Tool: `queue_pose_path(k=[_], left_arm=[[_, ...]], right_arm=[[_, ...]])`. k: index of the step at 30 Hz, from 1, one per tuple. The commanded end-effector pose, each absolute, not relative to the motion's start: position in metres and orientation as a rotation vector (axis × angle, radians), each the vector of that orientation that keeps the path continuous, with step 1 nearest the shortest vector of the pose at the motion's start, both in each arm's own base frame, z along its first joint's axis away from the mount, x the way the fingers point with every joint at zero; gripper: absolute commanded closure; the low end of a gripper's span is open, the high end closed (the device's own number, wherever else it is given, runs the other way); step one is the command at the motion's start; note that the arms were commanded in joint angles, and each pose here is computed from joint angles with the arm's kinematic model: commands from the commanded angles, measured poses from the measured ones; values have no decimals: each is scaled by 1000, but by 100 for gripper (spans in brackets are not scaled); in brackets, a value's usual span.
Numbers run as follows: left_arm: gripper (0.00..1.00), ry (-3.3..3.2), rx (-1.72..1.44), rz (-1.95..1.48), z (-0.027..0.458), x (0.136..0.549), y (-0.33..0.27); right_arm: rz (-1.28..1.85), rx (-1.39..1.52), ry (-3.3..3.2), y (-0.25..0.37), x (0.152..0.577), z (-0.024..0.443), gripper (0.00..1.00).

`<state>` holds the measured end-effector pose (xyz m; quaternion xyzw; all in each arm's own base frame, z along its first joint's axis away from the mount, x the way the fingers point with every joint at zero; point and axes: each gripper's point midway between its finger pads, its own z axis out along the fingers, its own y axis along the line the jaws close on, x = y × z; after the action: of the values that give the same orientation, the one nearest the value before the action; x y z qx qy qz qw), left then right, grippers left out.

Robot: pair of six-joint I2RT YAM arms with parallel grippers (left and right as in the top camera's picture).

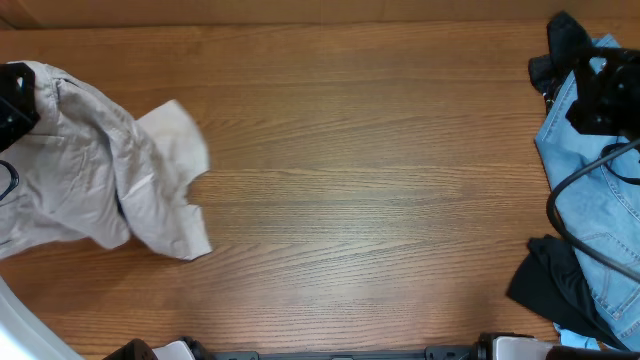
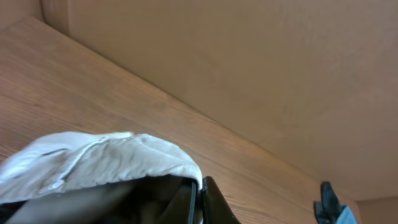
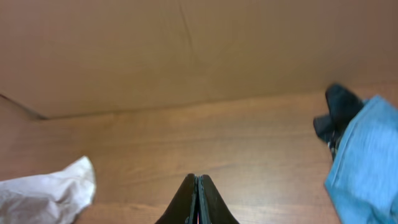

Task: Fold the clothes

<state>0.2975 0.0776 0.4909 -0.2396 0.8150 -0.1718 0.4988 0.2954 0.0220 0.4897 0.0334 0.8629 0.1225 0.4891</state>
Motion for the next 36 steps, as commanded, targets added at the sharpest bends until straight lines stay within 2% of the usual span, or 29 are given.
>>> queue_pose_path(k=[1,6,11,16,20,26,30,36], left_arm=[[96,1954,-462,-501,503,303,60],[96,1962,-292,-641,507,331,26],[96,1909,-48,-804,522,374,-43],[96,1670,288,-1005,571,393,-130],[96,1602,345,-1027,586,390,-144],[96,1929,355,-1191,514,357,-155],[96,2231,341,-1146,444,335,-153],[96,2489,459,-1064,377,323,-157]], right_arm=[[304,99,2202,20,320,462,96],[355,122,2378,24,347,415,96],[368,149,2498,23,373,376,96],[342,159,2516,19,385,366,96],[268,183,2521,9,385,364,96],[224,202,2524,2,385,363,95],[224,203,2528,2,384,363,95],[225,205,2539,2,382,361,95]])
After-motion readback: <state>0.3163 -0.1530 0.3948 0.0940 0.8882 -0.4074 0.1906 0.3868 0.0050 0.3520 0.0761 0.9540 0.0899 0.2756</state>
